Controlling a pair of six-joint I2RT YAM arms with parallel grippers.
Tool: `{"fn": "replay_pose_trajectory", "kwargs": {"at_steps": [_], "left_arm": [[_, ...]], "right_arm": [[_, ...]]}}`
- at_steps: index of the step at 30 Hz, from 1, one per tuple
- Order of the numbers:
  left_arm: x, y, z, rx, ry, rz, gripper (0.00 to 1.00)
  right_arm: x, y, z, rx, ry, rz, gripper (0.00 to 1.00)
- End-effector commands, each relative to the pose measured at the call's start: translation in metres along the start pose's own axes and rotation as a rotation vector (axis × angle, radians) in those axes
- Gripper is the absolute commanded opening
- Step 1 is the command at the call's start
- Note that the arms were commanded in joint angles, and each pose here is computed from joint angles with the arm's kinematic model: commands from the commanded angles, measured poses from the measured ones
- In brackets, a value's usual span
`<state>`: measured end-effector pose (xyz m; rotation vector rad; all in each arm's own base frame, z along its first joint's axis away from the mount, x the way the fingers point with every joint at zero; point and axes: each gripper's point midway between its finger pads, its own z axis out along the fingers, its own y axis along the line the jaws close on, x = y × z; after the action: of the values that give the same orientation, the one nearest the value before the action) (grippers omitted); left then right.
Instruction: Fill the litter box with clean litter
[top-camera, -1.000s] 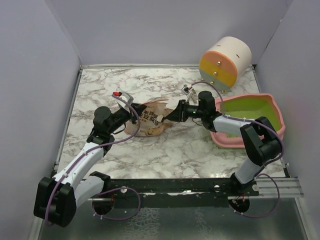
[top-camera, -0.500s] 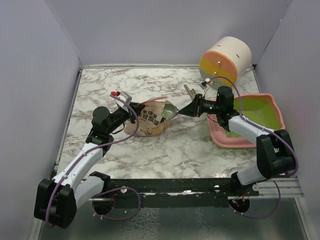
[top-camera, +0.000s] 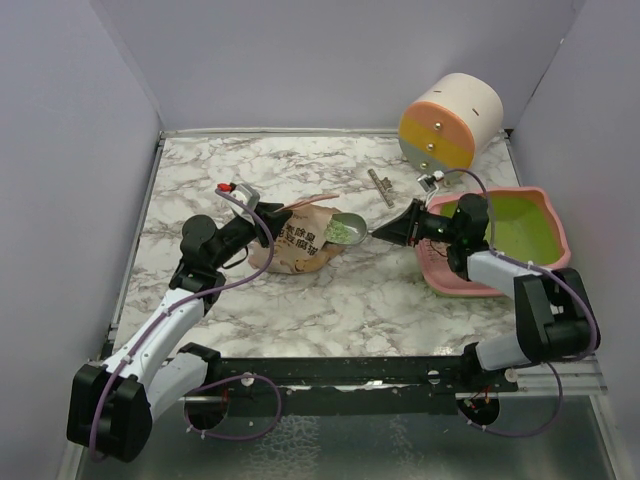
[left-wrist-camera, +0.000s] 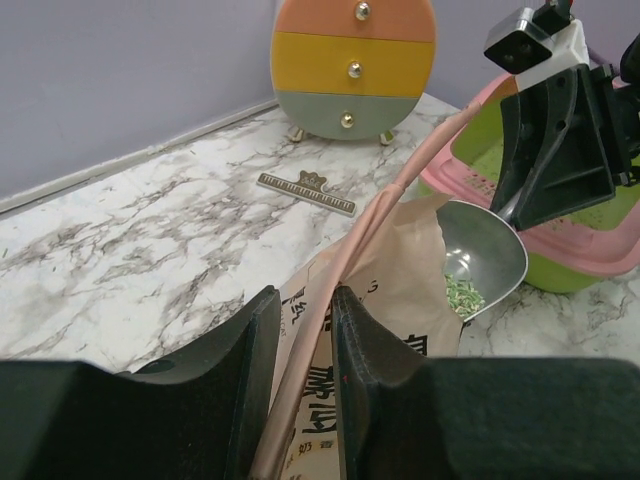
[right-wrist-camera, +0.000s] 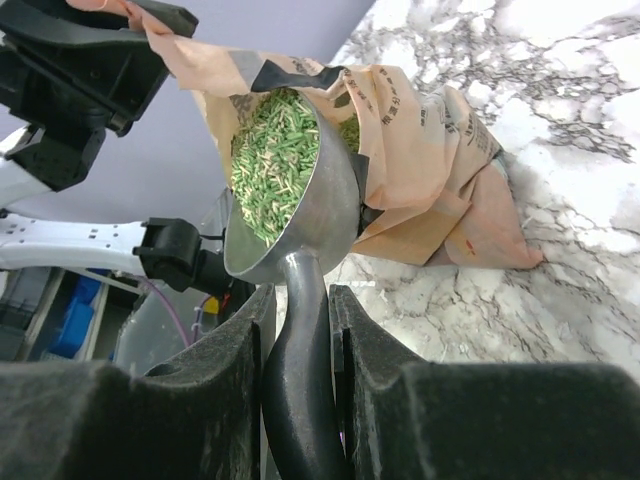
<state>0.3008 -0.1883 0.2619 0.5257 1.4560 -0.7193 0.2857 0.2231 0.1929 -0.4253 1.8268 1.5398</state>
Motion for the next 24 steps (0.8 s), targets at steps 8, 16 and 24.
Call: {"fn": "replay_pose_trajectory", "kwargs": {"at_steps": [8,16,24], "left_arm": [[-0.026,-0.001,0.0,0.001,-0.095,0.024,0.3],[-0.024,-0.001,0.001,0.007,-0.088,0.019,0.3],[-0.034,-0.005,-0.003,0.011,-0.121,0.028,0.3]], "right_arm": [[0.012,0.025,-0.002,-0.272,-0.046,0.007,0.01],[0.011,0.02,-0.001,-0.229,-0.043,-0.009,0.01],[-0.015,0.023,-0.007,-0.166,-0.047,-0.059,0.01]]}}
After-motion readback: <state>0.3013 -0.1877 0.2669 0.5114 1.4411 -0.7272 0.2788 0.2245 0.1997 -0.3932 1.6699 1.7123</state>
